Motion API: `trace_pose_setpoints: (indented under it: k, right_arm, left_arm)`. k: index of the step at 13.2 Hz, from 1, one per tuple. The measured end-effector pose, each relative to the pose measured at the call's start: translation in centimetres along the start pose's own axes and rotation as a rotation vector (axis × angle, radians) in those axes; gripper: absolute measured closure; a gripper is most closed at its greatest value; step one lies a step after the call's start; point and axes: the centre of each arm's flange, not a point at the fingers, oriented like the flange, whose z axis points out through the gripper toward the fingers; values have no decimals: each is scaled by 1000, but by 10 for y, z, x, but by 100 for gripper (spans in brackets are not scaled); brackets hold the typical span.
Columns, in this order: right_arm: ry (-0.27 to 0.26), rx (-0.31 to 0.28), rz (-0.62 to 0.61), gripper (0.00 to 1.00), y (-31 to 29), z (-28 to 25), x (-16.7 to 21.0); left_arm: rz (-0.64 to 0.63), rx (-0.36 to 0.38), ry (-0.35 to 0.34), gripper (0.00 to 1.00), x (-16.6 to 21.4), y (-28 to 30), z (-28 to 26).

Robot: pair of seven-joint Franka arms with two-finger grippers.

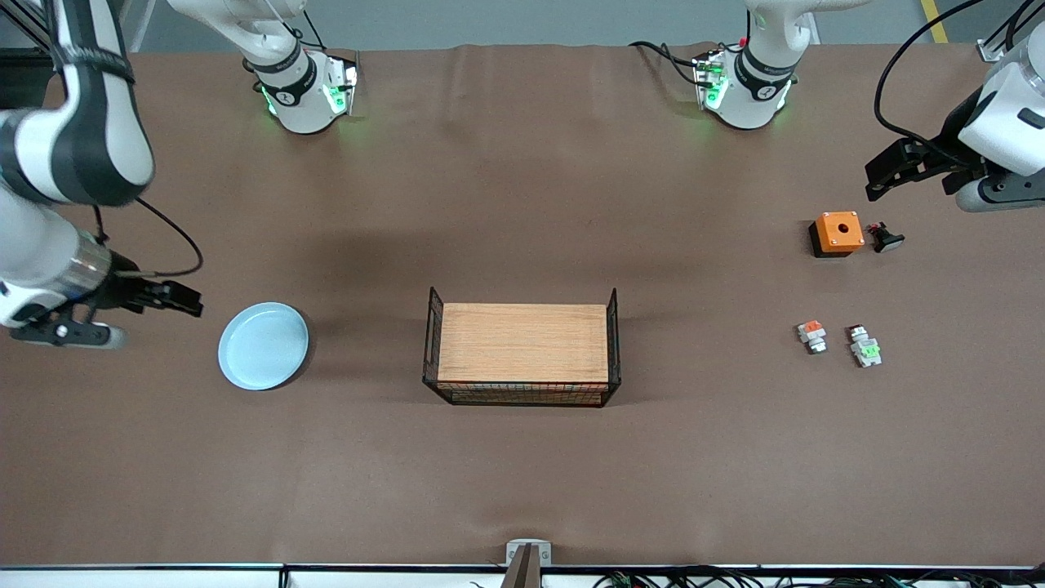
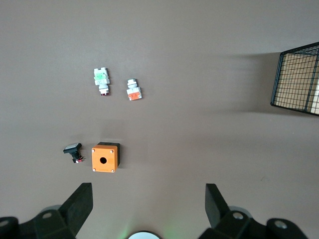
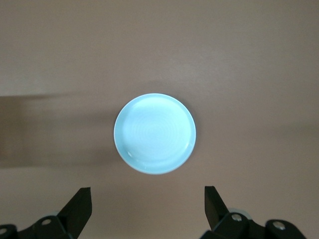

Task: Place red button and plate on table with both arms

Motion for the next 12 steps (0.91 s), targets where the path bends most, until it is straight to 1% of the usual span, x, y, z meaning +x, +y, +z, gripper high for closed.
trace_pose_setpoints:
  k: [2,5,9,12]
  right_arm:
    - [-15,-1,-30,0,4,-47,-8]
    - [0,0,-40,0,6,-100,-13]
    - [7,-1,-39,0,7,-128,-18]
    - [15,-1,-36,0,9,-139,-22]
  left_arm:
    - [0,0,0,0,0,0,0]
    - [0,0,-1,0,0,0,0]
    - [0,0,-1,0,0,0,0]
    - [0,0,0,0,0,0,0]
